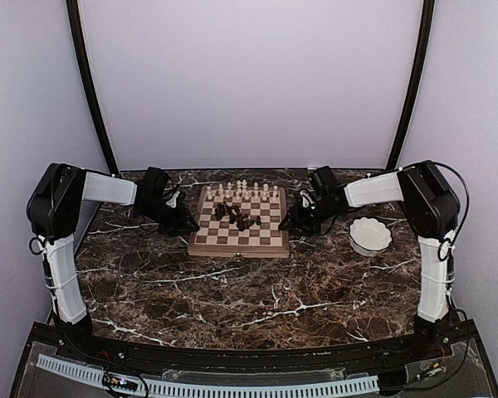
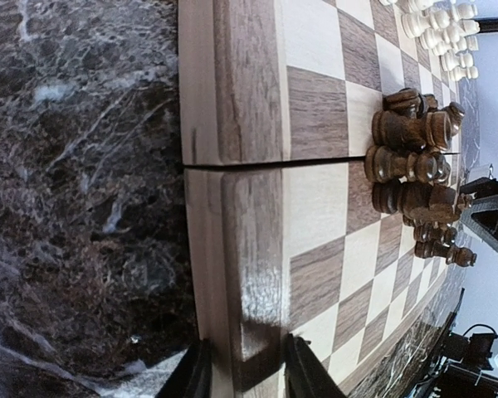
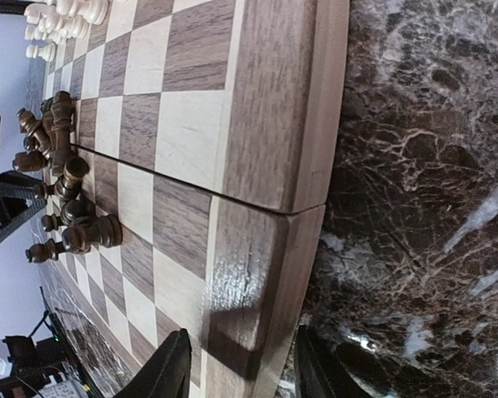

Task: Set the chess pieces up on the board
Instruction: Move the chessboard to the center of the board.

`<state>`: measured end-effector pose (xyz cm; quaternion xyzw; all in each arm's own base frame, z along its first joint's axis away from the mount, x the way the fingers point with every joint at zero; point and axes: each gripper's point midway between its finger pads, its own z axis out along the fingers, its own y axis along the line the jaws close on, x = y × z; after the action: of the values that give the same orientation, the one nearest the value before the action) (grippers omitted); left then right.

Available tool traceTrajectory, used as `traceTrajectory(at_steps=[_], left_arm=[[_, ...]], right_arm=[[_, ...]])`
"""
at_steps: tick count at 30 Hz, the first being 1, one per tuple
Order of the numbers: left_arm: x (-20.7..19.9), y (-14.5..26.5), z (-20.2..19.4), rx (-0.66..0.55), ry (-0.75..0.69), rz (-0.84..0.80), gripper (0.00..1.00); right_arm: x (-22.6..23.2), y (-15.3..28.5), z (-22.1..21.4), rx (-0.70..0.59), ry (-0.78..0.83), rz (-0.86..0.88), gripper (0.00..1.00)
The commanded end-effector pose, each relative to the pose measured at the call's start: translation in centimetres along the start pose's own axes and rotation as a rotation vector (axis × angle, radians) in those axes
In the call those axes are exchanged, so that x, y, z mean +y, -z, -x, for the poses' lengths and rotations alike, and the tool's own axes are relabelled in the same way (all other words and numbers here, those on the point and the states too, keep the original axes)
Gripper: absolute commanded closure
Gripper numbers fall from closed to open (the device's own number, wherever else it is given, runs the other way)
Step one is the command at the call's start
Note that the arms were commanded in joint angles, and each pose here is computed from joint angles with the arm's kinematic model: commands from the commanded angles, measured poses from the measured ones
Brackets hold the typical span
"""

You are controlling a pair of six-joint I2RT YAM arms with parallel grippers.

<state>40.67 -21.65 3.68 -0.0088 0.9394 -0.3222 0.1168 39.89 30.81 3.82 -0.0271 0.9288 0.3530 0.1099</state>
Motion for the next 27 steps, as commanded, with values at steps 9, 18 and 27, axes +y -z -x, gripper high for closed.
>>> traceTrajectory(at_steps=[9, 18, 27], left_arm=[[0.1, -1.6, -5.9, 0.121, -0.001, 0.060, 0.81], [-1.0, -1.8, -12.0, 0.222, -0.026, 0.050, 0.86], [-3.2, -1.1, -17.7, 0.300, -0.082, 0.015, 0.87]], right_arm=[[-1.1, -2.2, -6.3, 0.150, 0.001, -0.037, 0.78], [-1.3, -2.1, -13.3, 0.277, 0.053, -0.086, 0.83], [-1.9, 1.2, -16.8, 0.325, 0.105, -0.136, 0.83]])
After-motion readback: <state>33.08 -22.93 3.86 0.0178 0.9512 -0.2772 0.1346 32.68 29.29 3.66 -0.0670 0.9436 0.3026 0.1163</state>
